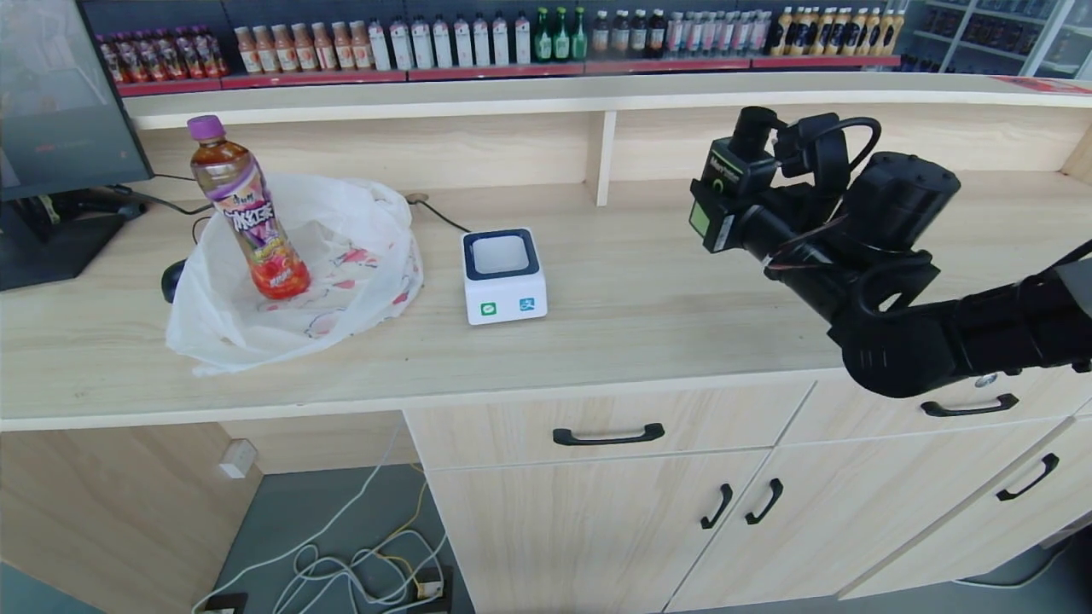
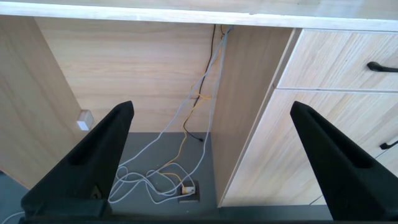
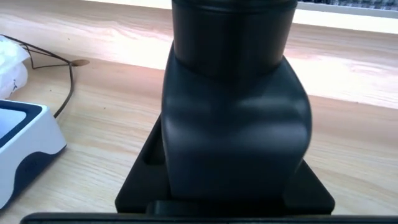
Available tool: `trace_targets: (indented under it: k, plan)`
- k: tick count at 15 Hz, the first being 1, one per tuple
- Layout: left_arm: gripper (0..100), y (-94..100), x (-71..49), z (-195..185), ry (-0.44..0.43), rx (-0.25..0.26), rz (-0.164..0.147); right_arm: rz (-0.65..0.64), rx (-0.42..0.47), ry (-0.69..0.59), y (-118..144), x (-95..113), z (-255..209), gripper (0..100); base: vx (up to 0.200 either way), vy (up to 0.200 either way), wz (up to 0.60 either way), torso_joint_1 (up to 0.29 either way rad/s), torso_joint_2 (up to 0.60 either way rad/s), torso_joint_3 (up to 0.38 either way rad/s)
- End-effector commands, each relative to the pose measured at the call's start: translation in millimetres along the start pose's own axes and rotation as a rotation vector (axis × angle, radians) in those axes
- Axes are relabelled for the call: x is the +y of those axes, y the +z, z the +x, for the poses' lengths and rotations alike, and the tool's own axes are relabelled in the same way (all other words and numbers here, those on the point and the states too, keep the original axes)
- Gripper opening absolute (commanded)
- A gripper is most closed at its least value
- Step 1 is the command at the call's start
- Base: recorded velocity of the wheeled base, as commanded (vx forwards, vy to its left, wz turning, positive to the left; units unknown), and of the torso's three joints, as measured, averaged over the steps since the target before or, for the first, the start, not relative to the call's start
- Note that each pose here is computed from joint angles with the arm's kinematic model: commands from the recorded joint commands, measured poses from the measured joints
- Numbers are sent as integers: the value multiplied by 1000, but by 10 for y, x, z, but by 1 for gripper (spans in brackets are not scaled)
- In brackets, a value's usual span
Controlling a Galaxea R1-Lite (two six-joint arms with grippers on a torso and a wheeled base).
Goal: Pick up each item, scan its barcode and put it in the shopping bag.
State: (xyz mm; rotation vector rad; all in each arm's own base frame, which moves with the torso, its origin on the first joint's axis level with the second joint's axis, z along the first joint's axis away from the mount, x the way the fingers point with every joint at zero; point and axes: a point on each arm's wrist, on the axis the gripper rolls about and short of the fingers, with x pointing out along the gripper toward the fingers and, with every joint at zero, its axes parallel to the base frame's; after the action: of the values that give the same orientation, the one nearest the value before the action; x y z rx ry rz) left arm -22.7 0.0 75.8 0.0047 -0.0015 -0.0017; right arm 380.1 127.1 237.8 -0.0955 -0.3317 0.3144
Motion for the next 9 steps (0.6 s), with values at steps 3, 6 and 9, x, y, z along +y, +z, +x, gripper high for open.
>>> trace_targets:
  k: [3, 6, 9]
  plan:
    - [100, 0, 0, 0, 0, 0, 0, -1, -40, -23, 289, -36, -438, 0, 0, 0, 0, 0, 0, 0]
    - [100, 0, 0, 0, 0, 0, 0, -7, -29, -21, 306, -31, -853, 0, 0, 0, 0, 0, 0, 0]
    - [100, 0, 0, 0, 0, 0, 0, -24, -2, -19, 248, -15, -1277, 0, 0, 0, 0, 0, 0, 0]
